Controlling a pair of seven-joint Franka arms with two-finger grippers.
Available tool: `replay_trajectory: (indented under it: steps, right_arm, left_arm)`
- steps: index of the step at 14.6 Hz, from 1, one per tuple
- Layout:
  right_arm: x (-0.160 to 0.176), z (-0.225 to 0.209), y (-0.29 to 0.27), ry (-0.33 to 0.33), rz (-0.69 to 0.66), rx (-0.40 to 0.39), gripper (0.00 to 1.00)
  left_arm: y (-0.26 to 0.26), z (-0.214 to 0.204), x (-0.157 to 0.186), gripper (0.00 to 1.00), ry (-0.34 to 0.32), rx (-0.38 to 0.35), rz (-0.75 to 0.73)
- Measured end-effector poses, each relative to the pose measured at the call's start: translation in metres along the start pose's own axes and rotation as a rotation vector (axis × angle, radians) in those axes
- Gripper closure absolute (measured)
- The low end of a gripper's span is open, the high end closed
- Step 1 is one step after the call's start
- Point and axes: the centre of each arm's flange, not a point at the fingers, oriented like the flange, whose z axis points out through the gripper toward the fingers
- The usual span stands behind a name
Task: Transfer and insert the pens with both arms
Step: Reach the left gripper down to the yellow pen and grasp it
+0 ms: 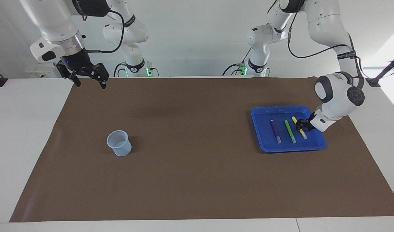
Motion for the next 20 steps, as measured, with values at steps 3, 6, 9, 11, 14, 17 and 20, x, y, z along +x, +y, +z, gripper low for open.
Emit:
replay_trajectory:
  steps: [3, 6, 9, 11, 14, 17, 20]
  right_arm:
    - [0.000, 0.000, 0.000, 0.000, 0.000, 0.000, 0.00]
    - [0.000, 0.000, 0.000, 0.000, 0.000, 0.000, 0.00]
    - [0.000, 0.000, 0.000, 0.000, 0.000, 0.000, 0.00]
    - [0.000, 0.000, 0.000, 0.000, 0.000, 0.000, 0.00]
    - [0.000, 0.000, 0.000, 0.000, -0.001, 0.000, 0.00]
    - [0.000, 0.000, 0.000, 0.000, -0.001, 0.000, 0.00]
    - [0.000, 0.000, 0.000, 0.000, -0.001, 0.000, 0.00]
  left_arm:
    - [0.000, 0.003, 0.000, 0.41, -0.004, -0.001, 0.000]
    - [0.000, 0.004, 0.001, 0.45, -0.007, -0.001, 0.000]
    - [0.000, 0.005, 0.001, 0.53, -0.008, -0.001, 0.000]
    - [-0.001, 0.005, 0.001, 0.56, -0.007, -0.002, -0.001]
    - [-0.003, 0.006, 0.000, 0.58, -0.002, -0.001, -0.013]
    - [-0.003, 0.012, 0.000, 0.58, 0.014, 0.003, -0.028]
    - [-0.003, 0.013, 0.000, 0.61, 0.019, 0.004, -0.035]
